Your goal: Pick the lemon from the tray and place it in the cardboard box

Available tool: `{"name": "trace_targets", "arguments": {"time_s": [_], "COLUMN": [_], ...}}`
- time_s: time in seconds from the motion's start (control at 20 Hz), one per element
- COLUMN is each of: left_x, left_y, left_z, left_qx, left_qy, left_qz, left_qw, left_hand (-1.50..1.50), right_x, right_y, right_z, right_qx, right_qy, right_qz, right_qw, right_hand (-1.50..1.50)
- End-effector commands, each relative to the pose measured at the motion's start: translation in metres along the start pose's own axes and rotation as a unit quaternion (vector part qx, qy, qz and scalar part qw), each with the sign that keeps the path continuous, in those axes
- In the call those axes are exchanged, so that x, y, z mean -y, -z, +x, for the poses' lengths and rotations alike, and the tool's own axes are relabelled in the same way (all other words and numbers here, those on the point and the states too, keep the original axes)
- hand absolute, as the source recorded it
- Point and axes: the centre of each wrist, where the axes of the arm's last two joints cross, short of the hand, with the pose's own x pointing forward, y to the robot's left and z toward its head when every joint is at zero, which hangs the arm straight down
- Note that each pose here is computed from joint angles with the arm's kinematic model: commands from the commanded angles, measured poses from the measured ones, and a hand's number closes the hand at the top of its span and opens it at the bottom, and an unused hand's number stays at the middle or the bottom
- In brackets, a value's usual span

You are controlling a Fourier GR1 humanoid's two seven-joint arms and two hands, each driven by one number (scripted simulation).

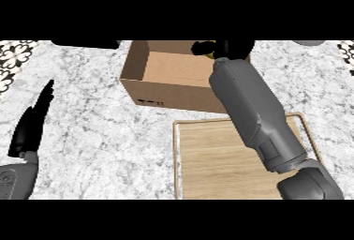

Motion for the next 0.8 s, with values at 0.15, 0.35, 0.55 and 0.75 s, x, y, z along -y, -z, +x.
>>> {"name": "trace_targets", "arguments": {"time_s": [0.15,0.35,0.55,0.75], "left_x": [0.0,-0.013,0.004,-0.005], "left_y": [0.0,0.002,0.001,0.0], "left_z": [-0.003,0.0,0.0,-0.004], "left_qx": [0.009,0.0,0.001,-0.009], "left_qy": [0.0,-0.001,0.003,0.0], "left_qz": [-0.005,-0.008,-0.005,-0.009], "left_qw": [0.9999,1.0,1.0,0.9999], "left_hand": [0.0,0.0,0.0,0.0], "right_x": [-0.007,-0.01,-0.01,-0.015], "right_y": [0.011,0.013,0.009,0.008], "right_z": [-0.007,-0.013,-0.009,-0.018], "right_qx": [-0.038,-0.005,0.034,0.026], "right_qy": [0.056,0.084,0.13,0.188], "right_qz": [0.006,-0.025,-0.085,-0.143], "right_qw": [0.998,0.996,0.987,0.971], "right_hand": [-1.5,-1.5,-1.5,-1.5]}}
